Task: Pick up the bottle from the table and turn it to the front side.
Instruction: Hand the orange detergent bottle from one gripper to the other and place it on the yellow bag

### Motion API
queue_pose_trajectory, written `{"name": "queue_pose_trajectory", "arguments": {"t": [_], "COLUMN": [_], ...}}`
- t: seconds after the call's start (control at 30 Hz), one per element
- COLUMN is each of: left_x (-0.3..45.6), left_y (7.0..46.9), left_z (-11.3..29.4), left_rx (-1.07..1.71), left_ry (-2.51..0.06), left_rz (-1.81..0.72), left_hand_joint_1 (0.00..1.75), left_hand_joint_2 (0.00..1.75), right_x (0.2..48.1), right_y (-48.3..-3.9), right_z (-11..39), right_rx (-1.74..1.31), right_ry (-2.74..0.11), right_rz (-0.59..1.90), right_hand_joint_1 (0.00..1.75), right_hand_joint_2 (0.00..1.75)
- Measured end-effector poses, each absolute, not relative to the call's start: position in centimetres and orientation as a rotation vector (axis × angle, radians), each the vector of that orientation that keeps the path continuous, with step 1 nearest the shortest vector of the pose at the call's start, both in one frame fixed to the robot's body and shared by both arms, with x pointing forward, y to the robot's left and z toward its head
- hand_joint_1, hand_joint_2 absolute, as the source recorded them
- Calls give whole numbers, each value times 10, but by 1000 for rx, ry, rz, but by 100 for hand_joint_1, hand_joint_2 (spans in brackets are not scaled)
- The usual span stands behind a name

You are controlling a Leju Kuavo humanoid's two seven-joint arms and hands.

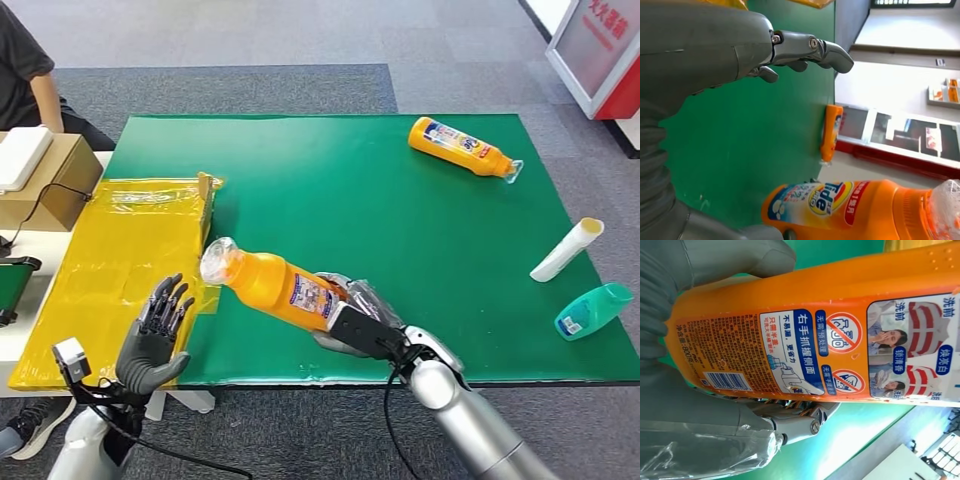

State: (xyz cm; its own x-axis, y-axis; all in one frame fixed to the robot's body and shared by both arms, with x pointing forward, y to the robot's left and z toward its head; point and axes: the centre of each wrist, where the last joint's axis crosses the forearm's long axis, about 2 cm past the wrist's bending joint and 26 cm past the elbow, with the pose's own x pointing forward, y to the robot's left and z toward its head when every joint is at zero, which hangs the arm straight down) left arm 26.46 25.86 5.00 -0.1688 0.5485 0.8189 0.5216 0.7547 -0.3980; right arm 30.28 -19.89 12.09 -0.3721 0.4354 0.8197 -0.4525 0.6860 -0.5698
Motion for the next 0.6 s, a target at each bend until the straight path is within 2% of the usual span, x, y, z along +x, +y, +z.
{"name": "queue_pose_trajectory", "arguments": {"t": [0.23, 0.6], "left_x": [288, 293], "left_y": [242, 223], "left_z": [68, 66], "left_rx": [-1029, -1136], "left_ry": [-1743, -1644], "left_rz": [-145, -365], "left_hand_joint_1": [0, 0], "left_hand_joint_2": [175, 175], "right_x": [293, 292], "right_y": [-164, -133], "right_z": [119, 117], "right_rx": [83, 144], "right_ry": [-1751, -1731], "right_rz": [1009, 1093], "right_hand_joint_1": [175, 175], "right_hand_joint_2": [175, 175]}}
